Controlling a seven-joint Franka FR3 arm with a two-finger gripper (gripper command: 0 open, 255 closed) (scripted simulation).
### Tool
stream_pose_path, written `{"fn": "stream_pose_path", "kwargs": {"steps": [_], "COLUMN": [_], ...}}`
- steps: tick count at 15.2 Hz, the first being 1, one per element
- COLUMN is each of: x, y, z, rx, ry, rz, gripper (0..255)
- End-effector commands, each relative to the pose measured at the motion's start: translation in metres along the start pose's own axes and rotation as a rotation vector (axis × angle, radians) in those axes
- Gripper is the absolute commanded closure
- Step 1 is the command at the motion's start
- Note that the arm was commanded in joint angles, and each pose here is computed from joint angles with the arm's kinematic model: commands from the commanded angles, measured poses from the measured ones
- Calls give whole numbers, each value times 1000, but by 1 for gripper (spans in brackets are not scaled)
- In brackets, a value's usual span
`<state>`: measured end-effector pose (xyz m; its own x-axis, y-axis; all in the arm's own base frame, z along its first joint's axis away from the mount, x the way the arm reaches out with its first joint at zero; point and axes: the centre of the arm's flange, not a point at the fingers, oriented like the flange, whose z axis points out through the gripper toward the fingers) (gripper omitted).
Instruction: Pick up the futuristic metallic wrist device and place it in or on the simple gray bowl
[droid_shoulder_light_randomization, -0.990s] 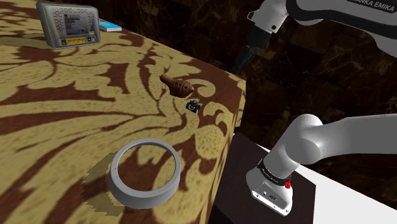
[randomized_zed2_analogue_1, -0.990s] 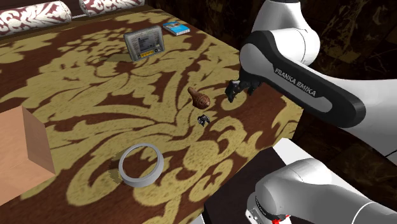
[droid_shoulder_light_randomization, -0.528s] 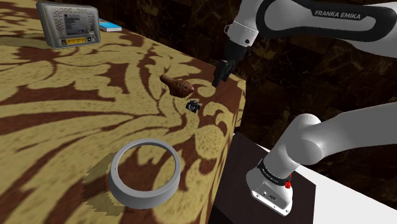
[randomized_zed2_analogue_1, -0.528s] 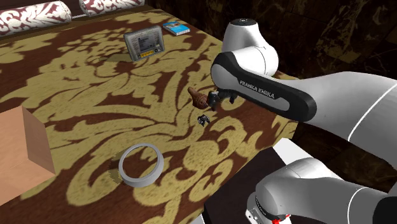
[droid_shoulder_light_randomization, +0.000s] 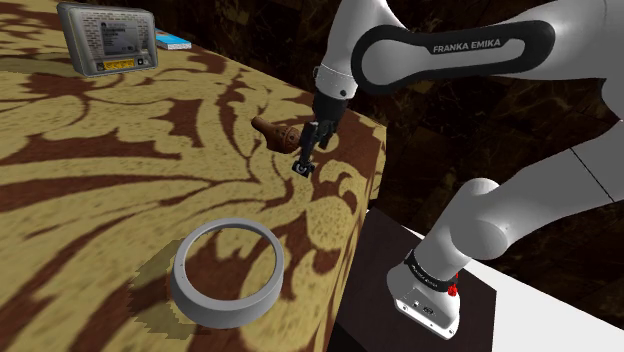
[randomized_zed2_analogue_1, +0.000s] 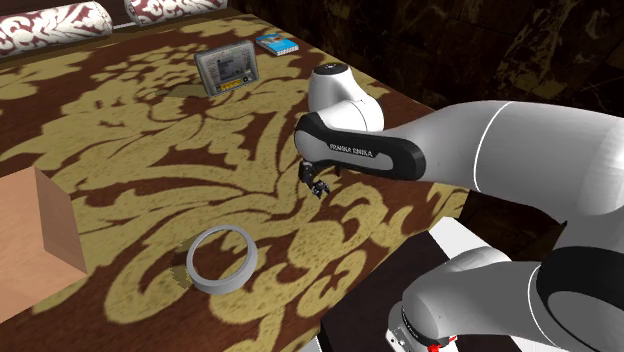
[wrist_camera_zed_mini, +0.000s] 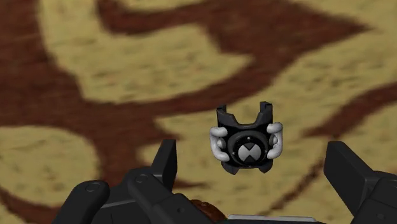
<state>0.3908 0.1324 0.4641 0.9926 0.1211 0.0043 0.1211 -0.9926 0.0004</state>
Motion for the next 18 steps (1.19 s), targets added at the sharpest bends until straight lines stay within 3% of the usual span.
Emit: {"fn": "stream_pose_path", "kwargs": {"steps": [1, 7, 14, 15, 18], "x": [3, 3, 3, 3, 3], "y": [-4, -4, -4, -4, -4], "z": [12, 41, 41, 41, 41], "rx": [-1, -1, -1, -1, -1], "ry": [-2, -2, -3, -3, -3], "rz": [0, 0, 0, 0, 0], "gripper": [0, 0, 0, 255, 255]}}
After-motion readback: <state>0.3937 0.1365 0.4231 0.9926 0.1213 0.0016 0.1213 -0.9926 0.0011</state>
